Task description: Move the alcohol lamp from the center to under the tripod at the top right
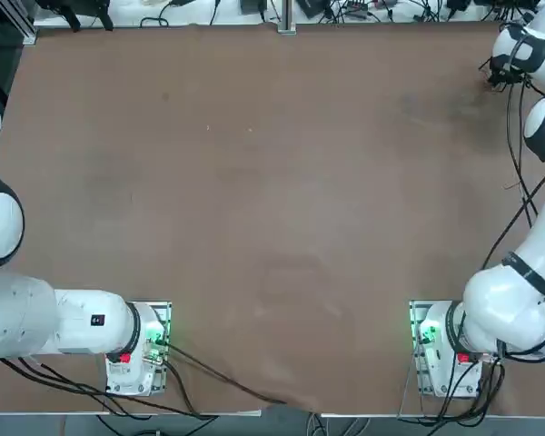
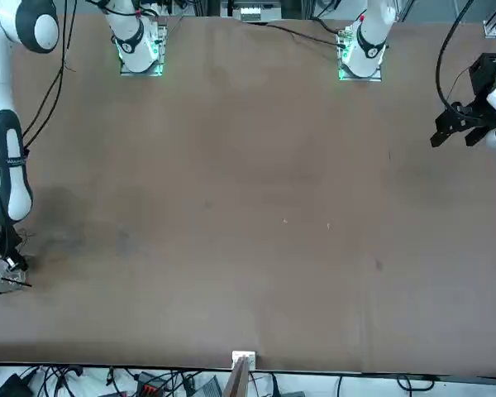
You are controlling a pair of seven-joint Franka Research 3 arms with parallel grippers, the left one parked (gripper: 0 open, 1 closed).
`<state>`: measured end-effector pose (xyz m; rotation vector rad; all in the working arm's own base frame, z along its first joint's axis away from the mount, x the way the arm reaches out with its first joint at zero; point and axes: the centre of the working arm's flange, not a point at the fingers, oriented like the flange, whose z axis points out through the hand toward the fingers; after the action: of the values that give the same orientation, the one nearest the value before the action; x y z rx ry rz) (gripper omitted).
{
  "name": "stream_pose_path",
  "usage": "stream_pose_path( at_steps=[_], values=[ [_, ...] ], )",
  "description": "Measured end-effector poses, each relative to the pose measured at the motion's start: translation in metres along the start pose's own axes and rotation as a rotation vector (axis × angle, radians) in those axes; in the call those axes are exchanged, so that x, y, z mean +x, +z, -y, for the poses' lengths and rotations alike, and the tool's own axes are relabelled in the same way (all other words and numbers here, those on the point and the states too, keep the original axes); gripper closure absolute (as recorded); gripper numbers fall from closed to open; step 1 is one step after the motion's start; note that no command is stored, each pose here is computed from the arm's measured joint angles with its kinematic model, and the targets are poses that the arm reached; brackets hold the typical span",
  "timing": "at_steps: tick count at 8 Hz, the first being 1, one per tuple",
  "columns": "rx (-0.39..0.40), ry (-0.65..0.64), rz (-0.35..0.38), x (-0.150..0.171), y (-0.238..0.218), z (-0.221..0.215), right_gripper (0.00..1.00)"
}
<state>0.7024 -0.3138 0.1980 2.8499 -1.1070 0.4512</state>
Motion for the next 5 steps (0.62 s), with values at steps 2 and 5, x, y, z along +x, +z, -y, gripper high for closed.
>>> stream_pose_path(
  at_steps=[2, 5],
  values=[
    [0.006, -0.001, -0.023, 0.000, 0.004, 0.000, 0.95],
    [0.004, -0.017, -0.002, -0.005, 0.003, 0.011, 0.87]
  ],
)
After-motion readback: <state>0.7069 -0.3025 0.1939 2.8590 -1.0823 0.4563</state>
